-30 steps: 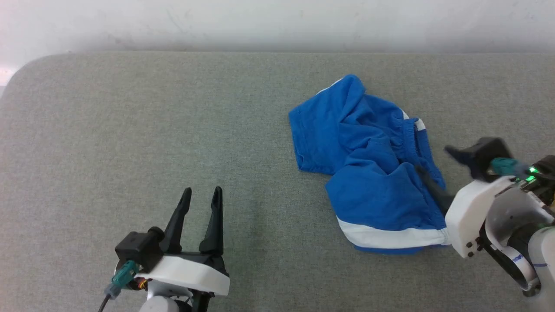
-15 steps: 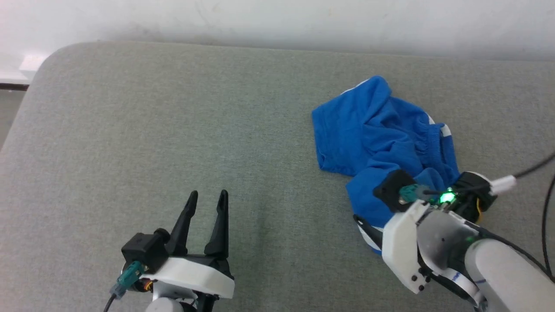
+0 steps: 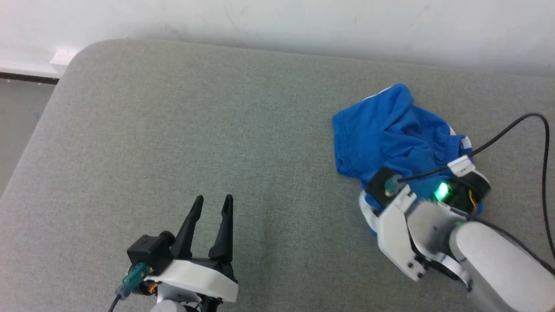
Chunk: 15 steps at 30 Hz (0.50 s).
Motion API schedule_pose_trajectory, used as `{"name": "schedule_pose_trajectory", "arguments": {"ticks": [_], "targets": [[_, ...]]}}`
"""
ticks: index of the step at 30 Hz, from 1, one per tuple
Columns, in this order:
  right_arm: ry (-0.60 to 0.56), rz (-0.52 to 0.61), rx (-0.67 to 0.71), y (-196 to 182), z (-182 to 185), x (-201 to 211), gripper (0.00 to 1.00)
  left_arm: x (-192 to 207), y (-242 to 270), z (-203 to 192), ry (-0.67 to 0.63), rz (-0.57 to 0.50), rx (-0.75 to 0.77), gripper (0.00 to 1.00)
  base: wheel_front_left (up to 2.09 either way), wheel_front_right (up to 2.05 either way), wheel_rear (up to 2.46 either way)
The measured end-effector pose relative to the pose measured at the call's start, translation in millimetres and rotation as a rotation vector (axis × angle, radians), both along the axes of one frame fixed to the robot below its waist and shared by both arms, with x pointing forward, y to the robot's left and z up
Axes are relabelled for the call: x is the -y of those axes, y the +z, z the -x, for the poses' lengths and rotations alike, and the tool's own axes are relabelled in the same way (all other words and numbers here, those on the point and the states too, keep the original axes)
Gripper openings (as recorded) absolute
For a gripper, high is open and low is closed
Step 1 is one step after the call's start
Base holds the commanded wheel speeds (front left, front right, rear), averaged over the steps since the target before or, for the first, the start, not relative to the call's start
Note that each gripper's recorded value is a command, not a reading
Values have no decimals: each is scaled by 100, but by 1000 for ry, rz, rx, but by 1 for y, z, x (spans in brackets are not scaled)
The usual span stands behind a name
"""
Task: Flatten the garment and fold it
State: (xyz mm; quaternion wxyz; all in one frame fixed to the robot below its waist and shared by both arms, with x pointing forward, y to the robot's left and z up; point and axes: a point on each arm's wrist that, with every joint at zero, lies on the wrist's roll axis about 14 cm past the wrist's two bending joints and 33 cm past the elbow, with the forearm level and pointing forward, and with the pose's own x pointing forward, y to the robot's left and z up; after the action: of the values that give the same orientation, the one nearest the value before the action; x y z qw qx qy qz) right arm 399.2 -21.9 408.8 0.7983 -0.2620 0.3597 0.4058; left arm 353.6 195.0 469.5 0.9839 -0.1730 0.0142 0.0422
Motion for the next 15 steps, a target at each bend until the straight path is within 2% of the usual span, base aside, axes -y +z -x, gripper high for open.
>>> {"name": "schedule_pose_trajectory", "arguments": {"ticks": [2, 5, 8, 9, 11, 12, 15], "targets": [[21, -88, 76, 22, -8, -18, 0, 0, 2, 1, 1, 0, 7, 100, 0, 0, 0], [57, -287, 213, 77, -19, -56, 0, 1, 7, 3, -2, 1, 22, 100, 0, 0, 0], [101, -496, 301, 131, -11, -89, 0, 4, 9, 6, -10, 1, 30, 100, 0, 0, 0], [111, -535, 308, 140, -6, -94, 0, 5, 9, 7, -13, -1, 30, 100, 0, 0, 0], [105, -557, 292, 143, 1, -93, 0, 9, 8, 7, -25, 2, 29, 100, 0, 0, 0], [98, -533, 261, 133, 6, -88, 0, 11, 9, 6, -32, 3, 30, 100, 0, 0, 0], [74, -352, 88, 69, 33, -54, 0, 16, 9, 3, -50, 6, 32, 100, 0, 0, 0]]}}
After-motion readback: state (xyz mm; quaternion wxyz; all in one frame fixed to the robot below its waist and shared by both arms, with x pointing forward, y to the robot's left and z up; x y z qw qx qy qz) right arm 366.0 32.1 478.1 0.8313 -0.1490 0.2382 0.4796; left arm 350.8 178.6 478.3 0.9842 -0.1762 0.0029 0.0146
